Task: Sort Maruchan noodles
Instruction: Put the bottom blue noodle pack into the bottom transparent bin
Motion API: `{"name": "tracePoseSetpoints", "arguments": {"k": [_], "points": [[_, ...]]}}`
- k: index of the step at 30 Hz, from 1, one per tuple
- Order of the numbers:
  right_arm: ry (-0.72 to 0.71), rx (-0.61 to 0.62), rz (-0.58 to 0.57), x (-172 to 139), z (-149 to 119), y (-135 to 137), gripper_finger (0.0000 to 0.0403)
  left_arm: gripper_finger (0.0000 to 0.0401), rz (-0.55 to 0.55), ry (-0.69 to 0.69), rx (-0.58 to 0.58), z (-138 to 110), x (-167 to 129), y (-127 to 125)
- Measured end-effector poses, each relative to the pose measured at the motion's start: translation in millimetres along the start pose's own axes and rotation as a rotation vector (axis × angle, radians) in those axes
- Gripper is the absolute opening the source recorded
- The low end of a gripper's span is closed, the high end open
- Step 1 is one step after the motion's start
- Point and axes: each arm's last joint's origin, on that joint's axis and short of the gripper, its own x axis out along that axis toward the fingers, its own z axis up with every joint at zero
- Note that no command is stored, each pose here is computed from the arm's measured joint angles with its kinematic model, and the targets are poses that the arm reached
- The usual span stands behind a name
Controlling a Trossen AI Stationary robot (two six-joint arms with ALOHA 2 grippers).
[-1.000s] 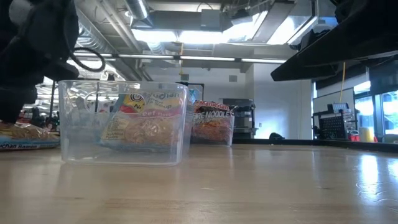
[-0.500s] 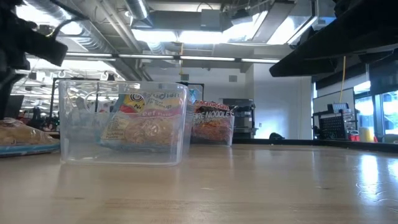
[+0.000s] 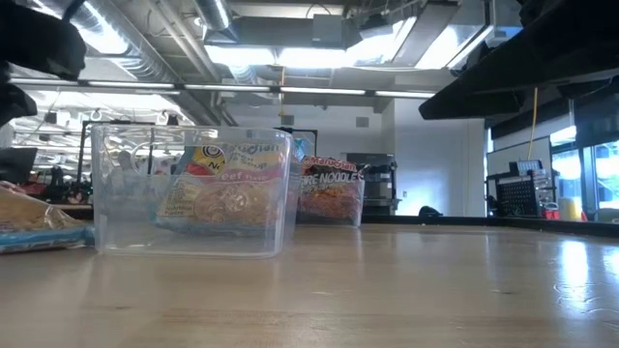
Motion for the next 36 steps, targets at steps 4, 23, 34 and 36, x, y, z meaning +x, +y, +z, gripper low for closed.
{"name": "tracePoseSetpoints", "arguments": {"k": [4, 23, 34, 36], "points": [[-0.002, 0.007, -0.024, 0, 0, -1, 0.0254, 0.0168, -0.052, -0.029, 0.008, -6, -1, -8], [-0.002, 0.004, -0.024, 0, 0, -1, 0.0254, 0.0168, -0.288, -0.104, 0.049, -2, 19, -45], [-0.001, 0.004, -0.025, 0, 0, -1, 0.0254, 0.0168, -0.29, -0.264, 0.076, 13, 21, -48], [-0.001, 0.004, -0.025, 0, 0, -1, 0.0254, 0.0168, -0.302, -0.297, 0.088, 17, 23, -50]]}}
